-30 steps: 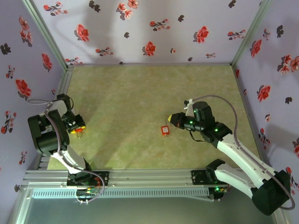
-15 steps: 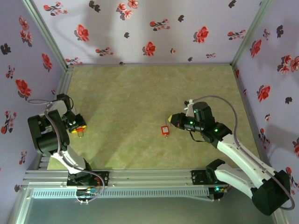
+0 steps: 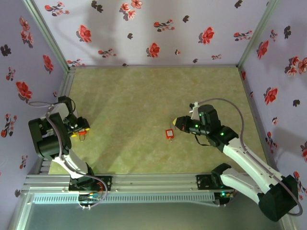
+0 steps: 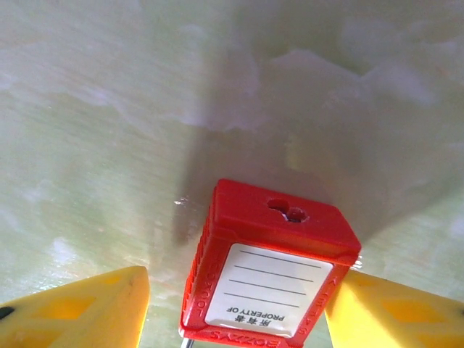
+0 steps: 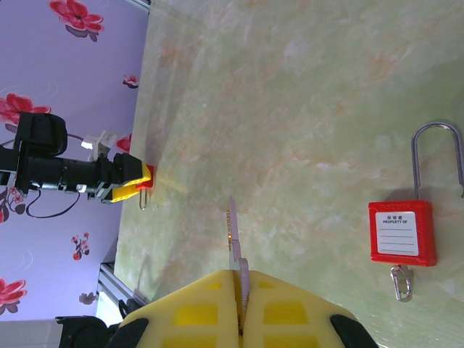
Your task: Unlock with the key
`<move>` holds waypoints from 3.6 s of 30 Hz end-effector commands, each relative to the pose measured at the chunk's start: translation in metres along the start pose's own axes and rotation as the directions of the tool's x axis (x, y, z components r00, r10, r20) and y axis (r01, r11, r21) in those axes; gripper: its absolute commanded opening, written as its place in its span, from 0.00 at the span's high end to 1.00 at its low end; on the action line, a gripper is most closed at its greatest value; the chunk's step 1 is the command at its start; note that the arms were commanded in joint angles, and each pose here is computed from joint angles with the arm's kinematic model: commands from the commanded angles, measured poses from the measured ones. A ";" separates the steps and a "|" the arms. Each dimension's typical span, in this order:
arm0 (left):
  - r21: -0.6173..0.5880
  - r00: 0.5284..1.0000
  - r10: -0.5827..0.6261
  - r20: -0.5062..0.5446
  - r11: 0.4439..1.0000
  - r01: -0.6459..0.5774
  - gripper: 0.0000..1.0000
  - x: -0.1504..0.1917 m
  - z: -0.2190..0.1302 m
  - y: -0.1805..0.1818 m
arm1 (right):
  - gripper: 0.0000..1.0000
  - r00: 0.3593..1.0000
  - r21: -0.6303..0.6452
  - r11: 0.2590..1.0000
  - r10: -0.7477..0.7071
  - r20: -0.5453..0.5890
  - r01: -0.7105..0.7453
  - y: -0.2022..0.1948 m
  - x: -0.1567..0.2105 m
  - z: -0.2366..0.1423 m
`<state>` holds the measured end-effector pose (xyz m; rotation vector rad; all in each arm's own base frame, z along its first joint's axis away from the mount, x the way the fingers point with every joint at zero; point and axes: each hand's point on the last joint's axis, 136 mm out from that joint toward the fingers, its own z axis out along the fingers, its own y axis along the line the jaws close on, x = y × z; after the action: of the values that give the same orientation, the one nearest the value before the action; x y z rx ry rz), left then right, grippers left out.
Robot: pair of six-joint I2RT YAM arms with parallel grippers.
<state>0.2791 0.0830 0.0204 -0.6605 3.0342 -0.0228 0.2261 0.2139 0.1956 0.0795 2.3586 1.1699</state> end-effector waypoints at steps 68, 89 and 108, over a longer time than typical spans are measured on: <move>-0.366 -0.750 0.490 0.444 -0.665 -0.651 1.00 0.244 -0.178 -0.404 | 1.00 0.986 -0.107 0.993 0.031 -0.164 -0.049 0.006 0.024 -0.023; -0.483 -0.788 0.391 0.475 -0.633 -0.605 1.00 0.256 -0.204 -0.418 | 1.00 0.960 -0.097 0.995 -0.001 -0.279 -0.028 -0.002 0.038 -0.012; -0.313 -0.614 0.362 0.701 -0.617 -0.722 1.00 0.301 -0.243 -0.435 | 1.00 0.948 -0.061 0.992 -0.122 -0.293 0.109 -0.007 0.042 -0.006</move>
<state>0.2158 -0.3700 0.1825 2.0930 1.5370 -0.1758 0.1936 0.2191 0.1953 -0.1467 2.4845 1.3738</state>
